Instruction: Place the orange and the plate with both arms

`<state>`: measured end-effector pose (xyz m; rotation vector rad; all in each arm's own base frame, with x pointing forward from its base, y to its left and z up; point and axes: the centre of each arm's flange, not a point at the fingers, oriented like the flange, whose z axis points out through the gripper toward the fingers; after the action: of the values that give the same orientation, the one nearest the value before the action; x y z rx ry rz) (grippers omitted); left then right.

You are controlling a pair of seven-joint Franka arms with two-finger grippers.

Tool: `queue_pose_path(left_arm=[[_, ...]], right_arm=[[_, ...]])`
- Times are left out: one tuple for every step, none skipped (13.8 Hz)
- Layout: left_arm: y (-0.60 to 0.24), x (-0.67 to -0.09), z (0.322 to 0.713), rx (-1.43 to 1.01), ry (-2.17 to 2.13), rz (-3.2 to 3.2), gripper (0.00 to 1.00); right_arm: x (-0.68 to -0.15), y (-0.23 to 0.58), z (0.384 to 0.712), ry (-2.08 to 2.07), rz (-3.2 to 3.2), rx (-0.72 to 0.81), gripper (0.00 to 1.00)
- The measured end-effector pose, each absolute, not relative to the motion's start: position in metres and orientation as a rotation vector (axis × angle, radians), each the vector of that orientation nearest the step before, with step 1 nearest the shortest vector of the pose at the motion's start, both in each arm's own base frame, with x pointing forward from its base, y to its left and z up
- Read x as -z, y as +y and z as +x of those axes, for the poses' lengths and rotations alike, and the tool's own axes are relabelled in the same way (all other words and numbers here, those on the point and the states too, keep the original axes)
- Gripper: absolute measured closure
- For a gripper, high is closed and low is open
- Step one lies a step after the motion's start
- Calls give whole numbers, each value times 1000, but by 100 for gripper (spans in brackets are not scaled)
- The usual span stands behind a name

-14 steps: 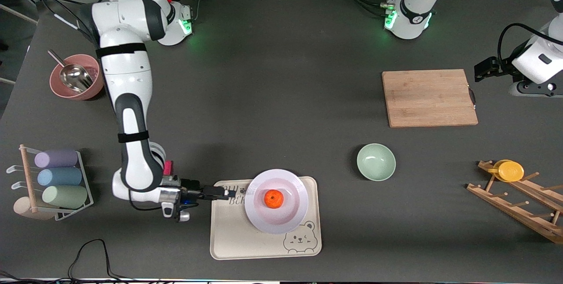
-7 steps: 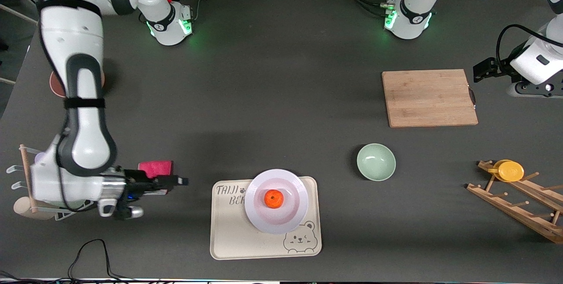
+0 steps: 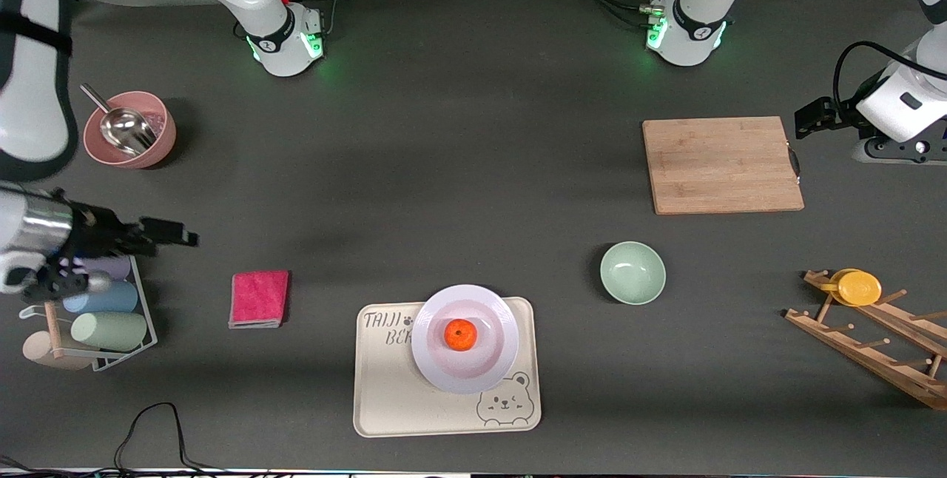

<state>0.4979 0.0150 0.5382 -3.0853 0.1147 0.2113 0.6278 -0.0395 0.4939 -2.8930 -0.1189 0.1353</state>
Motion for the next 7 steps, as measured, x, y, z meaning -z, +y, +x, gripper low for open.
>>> queue_pose_path(left_arm=[[15,-538,498,-209,115,-3085,0],[15,-537,498,-208,115,-3085,0],[15,-537,498,-209,115,-3085,0],[15,-536,498,-211,115,-3085,0],[15,-536,498,-212,115,-3085,0],[15,-535,498,-213,114,-3085,0],[15,-535,498,-213,114,-3085,0]], right_arm=[[-512,-47,615,-118,-2932,-136,0],[-527,-49,605,-104,-2965,-141,0],[-540,-46,597,-78,-2995,-150,0],[-552,-40,590,-55,-3022,-154,0],[-561,-31,584,-36,-3041,-156,0],[-569,-23,579,-22,-3052,-153,0],[-574,-18,576,-14,-3061,-150,0]])
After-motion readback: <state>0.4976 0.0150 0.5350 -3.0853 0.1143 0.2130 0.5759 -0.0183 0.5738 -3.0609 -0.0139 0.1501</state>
